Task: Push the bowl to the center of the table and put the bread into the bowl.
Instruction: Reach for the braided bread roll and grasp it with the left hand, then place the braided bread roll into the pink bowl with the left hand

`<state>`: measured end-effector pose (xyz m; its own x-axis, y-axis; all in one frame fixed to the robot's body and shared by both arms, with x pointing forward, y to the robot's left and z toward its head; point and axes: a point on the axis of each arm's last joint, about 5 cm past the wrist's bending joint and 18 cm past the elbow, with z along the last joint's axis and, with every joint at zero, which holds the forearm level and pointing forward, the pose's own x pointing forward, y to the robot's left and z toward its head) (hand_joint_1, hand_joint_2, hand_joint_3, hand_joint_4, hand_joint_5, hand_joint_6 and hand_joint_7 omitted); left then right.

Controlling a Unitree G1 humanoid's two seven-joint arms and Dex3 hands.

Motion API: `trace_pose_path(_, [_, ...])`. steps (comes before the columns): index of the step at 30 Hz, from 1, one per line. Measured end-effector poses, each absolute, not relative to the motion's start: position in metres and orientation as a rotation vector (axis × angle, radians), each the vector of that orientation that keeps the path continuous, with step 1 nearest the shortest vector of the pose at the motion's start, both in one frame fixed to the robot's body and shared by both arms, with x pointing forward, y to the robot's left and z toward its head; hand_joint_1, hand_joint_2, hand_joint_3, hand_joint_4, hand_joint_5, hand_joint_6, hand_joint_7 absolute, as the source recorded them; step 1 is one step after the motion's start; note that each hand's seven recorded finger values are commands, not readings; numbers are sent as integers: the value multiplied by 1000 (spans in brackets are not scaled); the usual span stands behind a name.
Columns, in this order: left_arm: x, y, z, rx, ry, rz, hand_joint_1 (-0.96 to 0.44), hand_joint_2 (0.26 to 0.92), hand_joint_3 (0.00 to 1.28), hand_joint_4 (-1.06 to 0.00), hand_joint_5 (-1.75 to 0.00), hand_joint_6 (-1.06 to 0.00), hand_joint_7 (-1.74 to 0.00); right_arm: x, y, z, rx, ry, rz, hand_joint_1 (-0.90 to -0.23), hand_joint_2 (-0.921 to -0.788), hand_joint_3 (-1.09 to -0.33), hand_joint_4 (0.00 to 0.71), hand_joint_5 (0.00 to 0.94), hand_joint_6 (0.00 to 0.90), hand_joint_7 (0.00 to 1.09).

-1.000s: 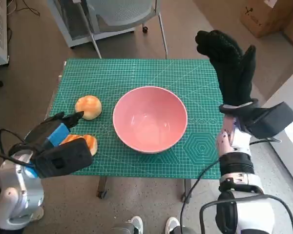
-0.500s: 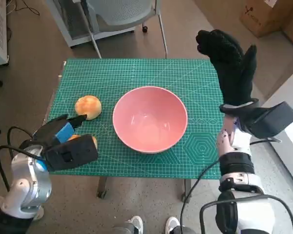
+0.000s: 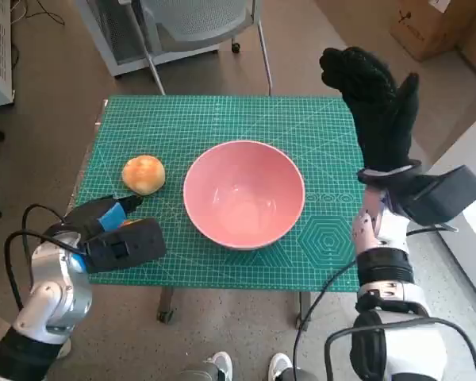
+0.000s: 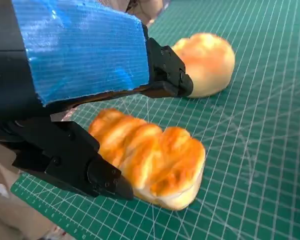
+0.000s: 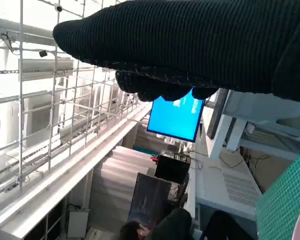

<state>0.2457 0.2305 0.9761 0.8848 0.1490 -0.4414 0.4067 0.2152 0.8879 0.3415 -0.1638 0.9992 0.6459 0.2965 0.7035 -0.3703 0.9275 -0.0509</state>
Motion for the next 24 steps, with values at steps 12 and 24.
trace_pose_path(12, [251, 231, 975, 1395, 487, -170, 24, 903, 91, -713, -1069, -606, -910, 341, -165, 999, 104, -784, 380, -646, -921, -568, 281, 1, 396, 45])
trace_pose_path(24, [250, 226, 982, 1420, 422, -175, 3, 887, 113, -717, -1248, -655, -1030, 341, -165, 999, 106, -787, 385, -645, -921, -568, 285, 2, 400, 39])
